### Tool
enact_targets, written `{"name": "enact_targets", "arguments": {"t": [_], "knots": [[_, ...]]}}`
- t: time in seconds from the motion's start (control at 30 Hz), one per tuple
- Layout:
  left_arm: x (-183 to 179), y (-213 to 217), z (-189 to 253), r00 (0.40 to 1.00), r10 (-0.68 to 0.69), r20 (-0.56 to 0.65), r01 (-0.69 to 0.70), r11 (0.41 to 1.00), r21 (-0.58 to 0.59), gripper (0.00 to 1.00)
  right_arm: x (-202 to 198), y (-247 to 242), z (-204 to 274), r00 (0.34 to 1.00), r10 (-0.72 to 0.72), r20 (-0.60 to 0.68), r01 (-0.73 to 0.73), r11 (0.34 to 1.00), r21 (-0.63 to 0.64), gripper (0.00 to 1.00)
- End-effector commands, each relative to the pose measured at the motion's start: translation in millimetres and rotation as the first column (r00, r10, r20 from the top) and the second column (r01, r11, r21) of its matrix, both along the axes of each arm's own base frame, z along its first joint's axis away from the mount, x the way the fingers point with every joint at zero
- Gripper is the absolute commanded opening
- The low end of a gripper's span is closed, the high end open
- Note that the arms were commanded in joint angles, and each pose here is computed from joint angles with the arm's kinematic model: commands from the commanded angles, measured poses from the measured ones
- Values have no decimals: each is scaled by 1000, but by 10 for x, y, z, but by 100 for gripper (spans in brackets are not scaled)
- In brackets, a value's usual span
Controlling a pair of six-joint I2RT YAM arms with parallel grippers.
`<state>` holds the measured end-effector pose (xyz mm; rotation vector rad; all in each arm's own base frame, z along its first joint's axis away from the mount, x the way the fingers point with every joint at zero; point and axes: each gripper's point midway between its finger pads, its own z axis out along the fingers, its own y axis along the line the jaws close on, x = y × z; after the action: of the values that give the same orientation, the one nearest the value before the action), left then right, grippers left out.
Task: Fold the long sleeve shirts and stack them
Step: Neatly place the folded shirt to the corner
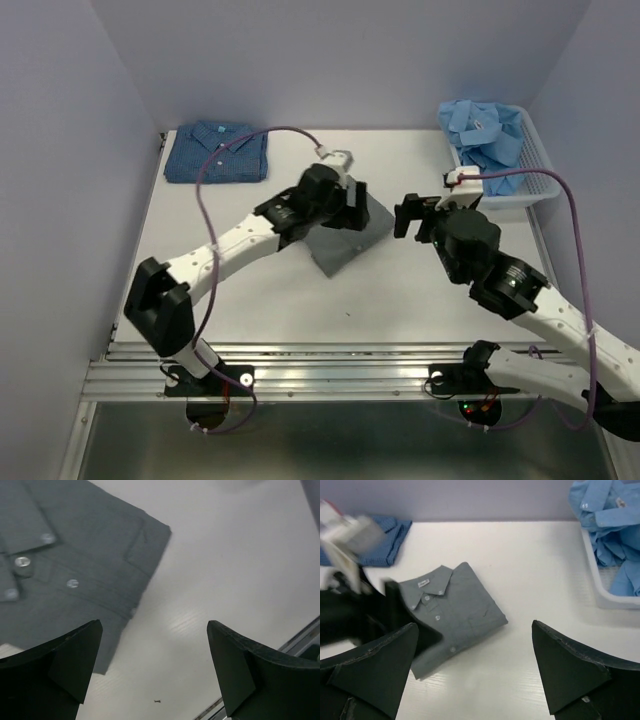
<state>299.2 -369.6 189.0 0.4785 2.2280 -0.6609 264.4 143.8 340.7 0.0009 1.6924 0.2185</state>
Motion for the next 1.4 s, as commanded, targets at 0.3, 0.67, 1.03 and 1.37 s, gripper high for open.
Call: {"name": "enact_targets", "arguments": {"t": [0.3, 0.67, 1.03, 1.37], "knots": [[858, 1770, -36, 827, 538, -164, -561, 769, -305, 99, 1114, 1006, -1164, 882, 325, -341, -300, 946, 125, 100], [996, 2058, -702, 775, 527, -348, -623, 728, -285, 99, 1060, 2068, -1835, 630, 624, -462, -732, 676, -85, 100], [1004, 2349, -1120, 686, 582, -437, -708, 672, -217, 78, 1366, 2368, -2594, 693, 427, -581, -700, 592, -400, 97], [1057, 2179, -1382, 706, 496, -506, -663, 714, -226, 0, 1471, 2341, -2441, 781, 380, -496, -599, 682, -420, 28]]}}
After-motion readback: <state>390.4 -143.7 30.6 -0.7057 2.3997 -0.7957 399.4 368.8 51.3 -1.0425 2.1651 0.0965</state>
